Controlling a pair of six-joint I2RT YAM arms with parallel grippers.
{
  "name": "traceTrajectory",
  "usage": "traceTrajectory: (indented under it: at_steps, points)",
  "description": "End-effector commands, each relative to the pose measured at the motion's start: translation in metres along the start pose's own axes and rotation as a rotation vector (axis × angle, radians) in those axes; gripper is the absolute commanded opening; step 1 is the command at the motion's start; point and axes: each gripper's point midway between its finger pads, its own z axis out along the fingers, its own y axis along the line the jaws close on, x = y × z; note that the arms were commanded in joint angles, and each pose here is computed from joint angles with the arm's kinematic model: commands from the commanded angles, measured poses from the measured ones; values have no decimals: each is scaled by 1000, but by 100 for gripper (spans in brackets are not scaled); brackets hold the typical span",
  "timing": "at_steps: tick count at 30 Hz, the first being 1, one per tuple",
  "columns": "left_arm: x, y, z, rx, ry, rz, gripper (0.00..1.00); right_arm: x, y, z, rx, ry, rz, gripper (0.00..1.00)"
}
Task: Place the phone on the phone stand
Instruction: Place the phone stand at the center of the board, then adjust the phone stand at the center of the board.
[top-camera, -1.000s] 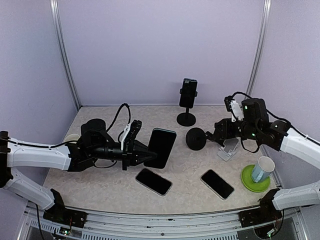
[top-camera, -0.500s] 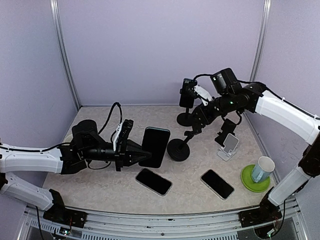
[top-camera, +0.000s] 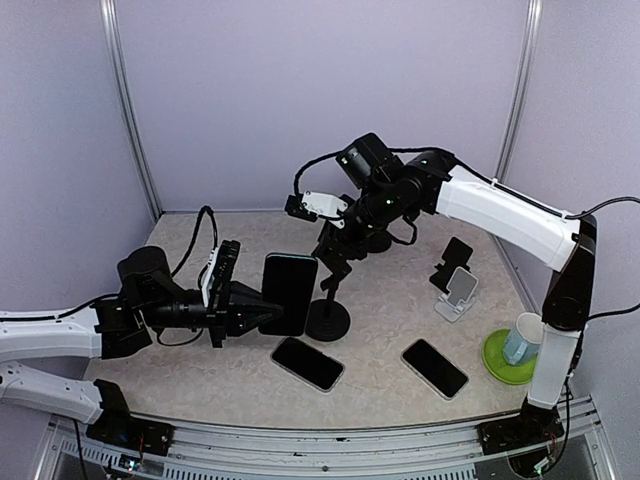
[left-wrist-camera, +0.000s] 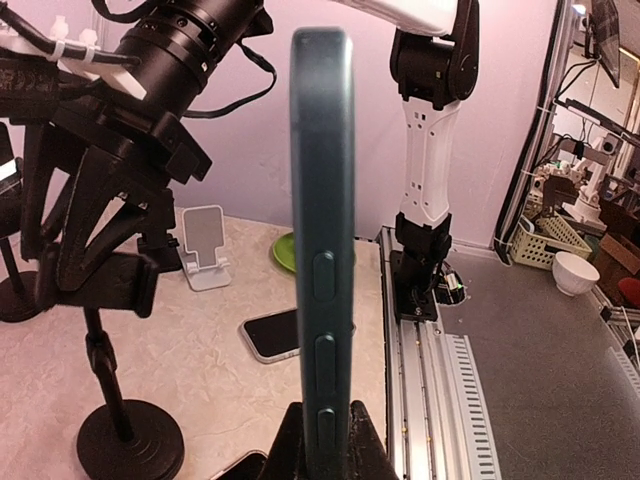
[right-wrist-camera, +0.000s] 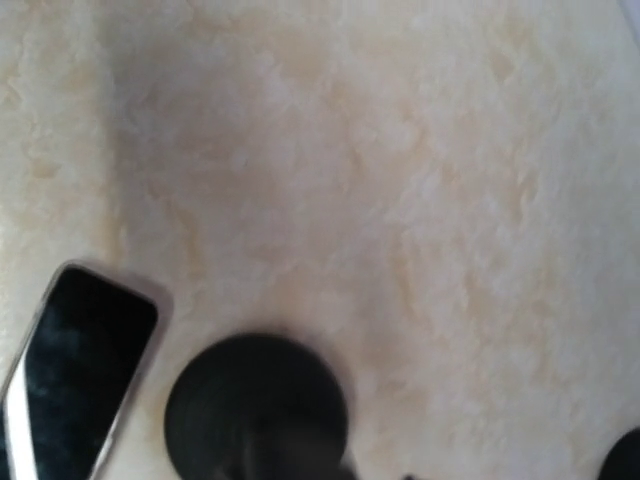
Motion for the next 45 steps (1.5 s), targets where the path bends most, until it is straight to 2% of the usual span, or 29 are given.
traceTrajectory:
  at_steps: [1, 5, 15, 18, 23, 28, 33, 39, 45]
  points:
    - [-13, -4, -10, -19, -48, 13, 0, -31, -3, -7, 45, -64, -136, 40]
    - [-18, -7, -16, -29, -63, 18, 0, -39, -3, -6, 50, -90, -128, 57]
    - [-35, -6, -24, -71, -84, 35, 0, -60, -9, -54, 135, -281, 12, 74]
    - [-38, -5, -25, -79, -88, 37, 0, -57, -12, -81, 183, -367, 80, 75]
    - [-42, -4, -27, -95, -98, 38, 0, -32, 9, -100, 213, -543, 137, 76]
    - [-46, -2, -30, -114, -112, 45, 0, -7, 25, -92, 212, -682, 200, 76]
    - [-52, 2, -37, -160, -143, 56, 0, 5, 22, -77, 241, -787, 292, 74]
    - [-54, 3, -43, -184, -164, 56, 1, 14, 20, -41, 215, -803, 370, 73]
    - [-56, 2, -48, -194, -167, 57, 1, 16, 27, -25, 164, -816, 364, 72]
